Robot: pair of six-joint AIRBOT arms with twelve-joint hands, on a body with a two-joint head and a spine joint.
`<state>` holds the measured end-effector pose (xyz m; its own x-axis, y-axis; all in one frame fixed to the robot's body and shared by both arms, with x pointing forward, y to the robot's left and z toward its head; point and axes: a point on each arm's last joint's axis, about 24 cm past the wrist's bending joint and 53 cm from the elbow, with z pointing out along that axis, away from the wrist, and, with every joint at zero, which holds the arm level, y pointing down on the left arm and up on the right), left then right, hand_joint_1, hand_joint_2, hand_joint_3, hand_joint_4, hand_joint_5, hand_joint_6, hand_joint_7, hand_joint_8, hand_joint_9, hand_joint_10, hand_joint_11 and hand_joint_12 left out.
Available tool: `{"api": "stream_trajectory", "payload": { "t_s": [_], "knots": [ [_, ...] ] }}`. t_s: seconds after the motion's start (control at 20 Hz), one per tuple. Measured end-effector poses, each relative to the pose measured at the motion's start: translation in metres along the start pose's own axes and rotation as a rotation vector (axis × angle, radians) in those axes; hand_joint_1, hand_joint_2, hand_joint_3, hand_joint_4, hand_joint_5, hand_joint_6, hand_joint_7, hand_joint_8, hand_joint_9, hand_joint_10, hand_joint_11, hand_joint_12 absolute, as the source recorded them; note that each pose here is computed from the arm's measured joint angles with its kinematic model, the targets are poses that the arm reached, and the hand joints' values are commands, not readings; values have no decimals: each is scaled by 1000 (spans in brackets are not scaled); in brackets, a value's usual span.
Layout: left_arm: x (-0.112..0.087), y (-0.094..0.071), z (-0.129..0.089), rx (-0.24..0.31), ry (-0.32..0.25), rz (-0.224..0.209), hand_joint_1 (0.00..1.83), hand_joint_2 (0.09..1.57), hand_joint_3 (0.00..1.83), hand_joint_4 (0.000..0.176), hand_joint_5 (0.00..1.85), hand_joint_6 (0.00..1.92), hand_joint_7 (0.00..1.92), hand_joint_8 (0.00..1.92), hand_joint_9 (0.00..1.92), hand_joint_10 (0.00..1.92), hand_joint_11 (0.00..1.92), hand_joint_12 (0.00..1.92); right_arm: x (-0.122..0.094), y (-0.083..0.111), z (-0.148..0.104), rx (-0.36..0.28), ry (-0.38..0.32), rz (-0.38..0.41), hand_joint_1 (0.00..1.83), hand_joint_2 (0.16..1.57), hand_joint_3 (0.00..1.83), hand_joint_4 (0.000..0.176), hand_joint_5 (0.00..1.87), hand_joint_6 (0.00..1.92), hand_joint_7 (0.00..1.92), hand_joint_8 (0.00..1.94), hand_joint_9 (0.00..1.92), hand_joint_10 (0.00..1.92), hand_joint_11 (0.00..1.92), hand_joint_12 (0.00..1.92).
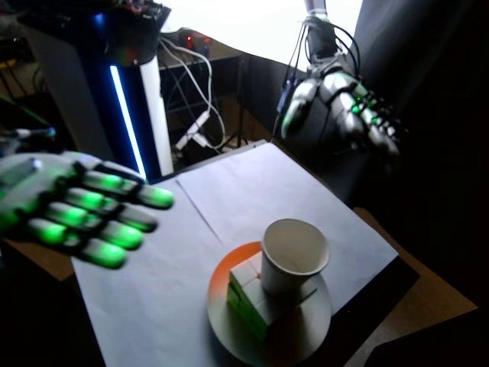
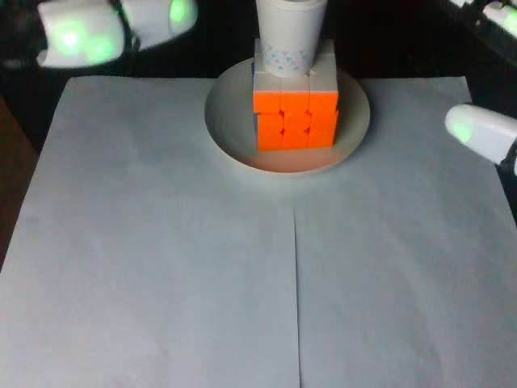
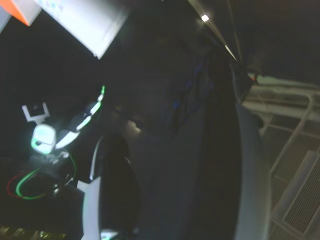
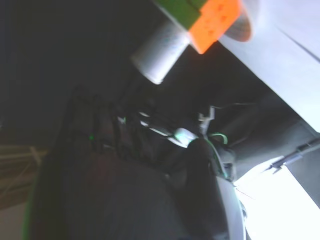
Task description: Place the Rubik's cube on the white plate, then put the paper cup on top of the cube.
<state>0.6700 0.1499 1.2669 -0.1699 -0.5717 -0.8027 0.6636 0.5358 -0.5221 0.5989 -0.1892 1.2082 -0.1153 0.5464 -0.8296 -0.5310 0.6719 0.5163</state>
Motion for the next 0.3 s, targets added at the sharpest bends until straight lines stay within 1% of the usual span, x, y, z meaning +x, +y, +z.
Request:
{"api": "stream_trajectory", "payload": {
  "t_s": [0.05,0.1,0.15,0.2,0.25,0.3],
  "knots": [
    [0,0,-7,-6,0,14,331,1237,9,109,0,0,0,0,0,0,0,0,-4,2,-1,-5,-9,-3,0,1352,7,64,0,0,0,0,0,0,0,0],
    [-1,-1,-10,-9,-5,24,285,1233,7,101,0,0,0,0,0,0,0,0,-6,3,-1,-9,-12,-8,35,1371,13,50,0,0,0,0,0,0,0,0],
    [-5,-2,-18,-12,-17,44,323,1240,6,119,0,0,0,0,0,0,0,0,-12,5,-2,-16,-25,-16,129,1347,0,43,0,0,0,0,0,0,0,0],
    [-11,-5,-25,-12,-32,57,333,1257,12,112,0,0,0,0,0,0,0,0,-18,7,-3,-18,-40,-17,137,1332,0,78,0,0,0,0,0,0,0,0],
    [-17,-5,-33,-16,-49,76,344,1266,12,128,0,0,0,0,0,0,0,0,-24,9,-4,-26,-55,-26,130,1324,0,130,0,0,0,0,0,0,0,0],
    [-22,-4,-38,-23,-64,87,344,1266,12,128,0,0,0,0,0,0,0,0,-30,11,-5,-31,-69,-30,130,1324,0,130,0,0,0,0,0,0,0,0]
  ]
}}
